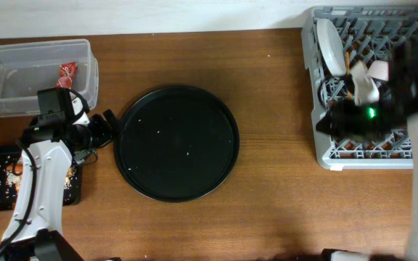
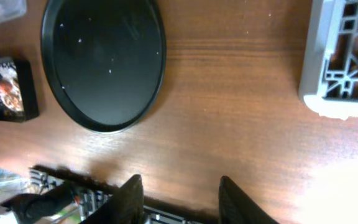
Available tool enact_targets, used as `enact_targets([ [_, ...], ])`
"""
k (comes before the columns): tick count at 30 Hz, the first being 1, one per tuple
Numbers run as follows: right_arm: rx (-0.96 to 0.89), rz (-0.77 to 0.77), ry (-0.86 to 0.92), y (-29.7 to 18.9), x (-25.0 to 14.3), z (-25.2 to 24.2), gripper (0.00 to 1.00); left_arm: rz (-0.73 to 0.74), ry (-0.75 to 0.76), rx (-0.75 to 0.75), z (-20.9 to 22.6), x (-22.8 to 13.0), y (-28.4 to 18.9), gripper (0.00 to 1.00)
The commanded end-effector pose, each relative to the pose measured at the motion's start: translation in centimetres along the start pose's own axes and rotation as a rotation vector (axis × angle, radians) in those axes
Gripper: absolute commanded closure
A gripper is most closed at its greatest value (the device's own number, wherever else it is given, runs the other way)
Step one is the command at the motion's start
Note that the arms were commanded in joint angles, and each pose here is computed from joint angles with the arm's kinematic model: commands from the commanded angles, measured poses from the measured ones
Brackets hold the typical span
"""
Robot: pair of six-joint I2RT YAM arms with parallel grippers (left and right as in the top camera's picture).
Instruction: Sort waste into correct bins and load items into the dishwasher rack
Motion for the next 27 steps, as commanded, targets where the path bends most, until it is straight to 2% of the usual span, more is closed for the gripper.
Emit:
enact_targets([
  [1,-0.029,-0.03,-0.022,0.5,-3.6,-1.2,0.02,0.004,0.017,0.002,0.0,0.0,0.1,0.01],
  [5,-0.03,-0.01,-0.002,2.7,-6.3,-2.9,0.02,0.004,0.017,0.002,0.0,0.0,0.1,0.01],
  [9,-0.037,0.066,0.086,4.5,-7.2,-3.9,0.02,0.004,0.017,0.002,0.0,0.0,0.1,0.01],
  [21,-0.104,0.168,0.125,6.7,-6.2,-5.3,0.02,0.004,0.017,0.002,0.0,0.0,0.1,0.01],
  [27,-0.046,0.081,0.082,7.7,-4.5,-4.9,0.02,0.004,0.017,0.002,0.0,0.0,0.1,0.01],
])
Point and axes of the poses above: each gripper's point midway between its finger pads, its own y axis out along the fingers, its own z axis along the line the jaws close on, x = y × z, the point moved 4 cm from there along -y, back along the fingers, and after that the axes turned 15 degrees about y, right-handed, at the moved point
